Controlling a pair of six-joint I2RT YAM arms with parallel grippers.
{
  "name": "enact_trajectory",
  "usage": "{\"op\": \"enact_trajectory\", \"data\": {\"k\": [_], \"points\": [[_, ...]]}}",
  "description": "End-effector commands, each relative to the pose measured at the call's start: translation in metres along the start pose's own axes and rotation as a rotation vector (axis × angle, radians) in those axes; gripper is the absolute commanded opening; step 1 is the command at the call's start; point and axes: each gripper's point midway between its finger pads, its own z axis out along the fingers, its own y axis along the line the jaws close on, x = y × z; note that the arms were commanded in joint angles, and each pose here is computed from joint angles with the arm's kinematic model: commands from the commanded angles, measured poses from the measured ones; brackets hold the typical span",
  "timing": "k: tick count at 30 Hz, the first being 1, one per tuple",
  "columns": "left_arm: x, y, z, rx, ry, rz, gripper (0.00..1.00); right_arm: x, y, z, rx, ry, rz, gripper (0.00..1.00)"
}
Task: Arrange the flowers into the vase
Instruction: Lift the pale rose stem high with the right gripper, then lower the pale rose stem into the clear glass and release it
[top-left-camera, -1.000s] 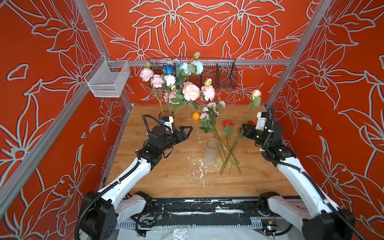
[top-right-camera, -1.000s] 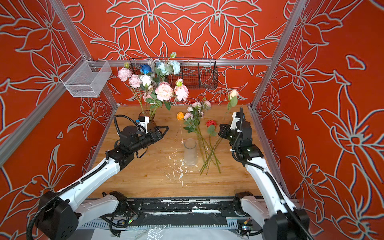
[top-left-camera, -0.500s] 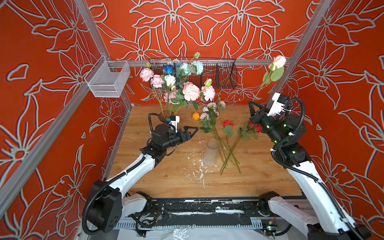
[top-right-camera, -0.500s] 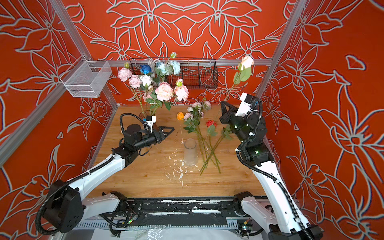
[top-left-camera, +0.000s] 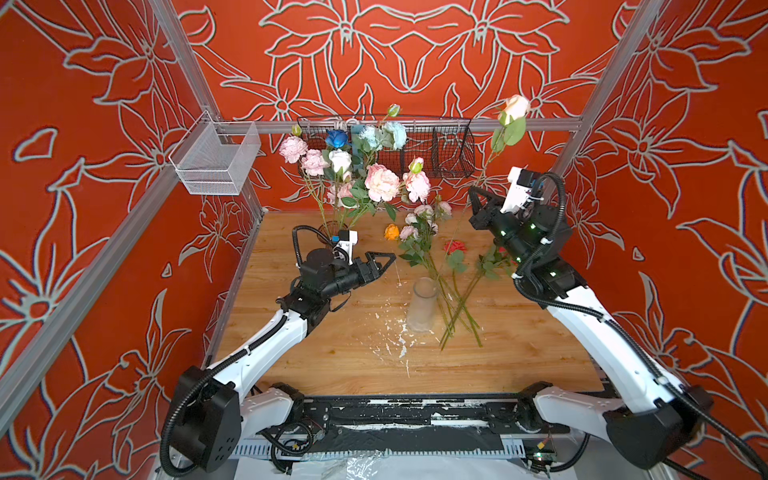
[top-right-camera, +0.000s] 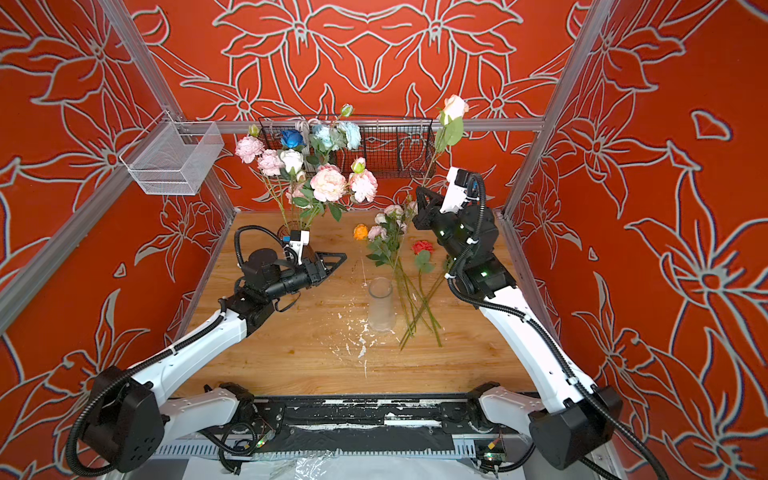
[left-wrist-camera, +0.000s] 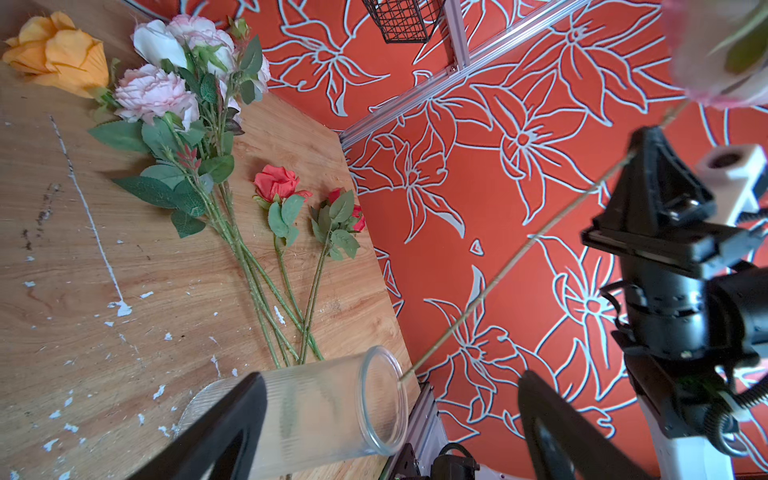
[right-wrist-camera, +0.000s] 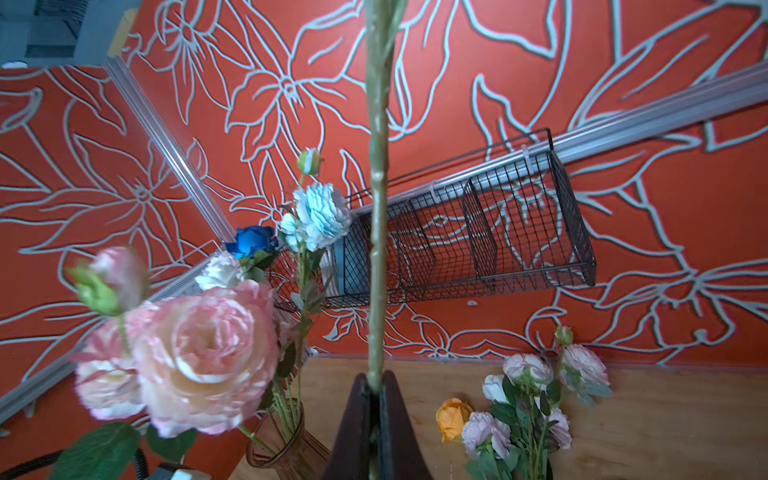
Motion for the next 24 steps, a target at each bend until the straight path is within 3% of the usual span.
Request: {"op": "enact_trajectory", "data": {"k": [1, 7, 14, 20, 24], "points": [[-0.01, -0.021, -0.006, 0.055, -0.03, 0.048, 0.94, -0.022, 0.016, -0.001, -0.044, -0.081, -0.025, 0.02], [-0.015, -0.021, -0.009, 0.059, -0.039, 0.039, 0.94, 0.012, 0.013, 0.003, -0.062, -0.009, 0.0, 0.02], [-0.016, -0.022, -0.012, 0.059, -0.051, 0.044, 0.94, 0.091, 0.018, -0.007, -0.089, 0.144, 0.052, 0.06], [-0.015, -0.019, -0.01, 0.055, -0.043, 0.037, 0.94, 0.13, 0.017, -0.015, -0.079, 0.241, 0.033, 0.13], [-0.015, -0.017, -0.009, 0.046, -0.045, 0.042, 0.94, 0.142, 0.016, -0.017, -0.068, 0.288, 0.021, 0.33]]}}
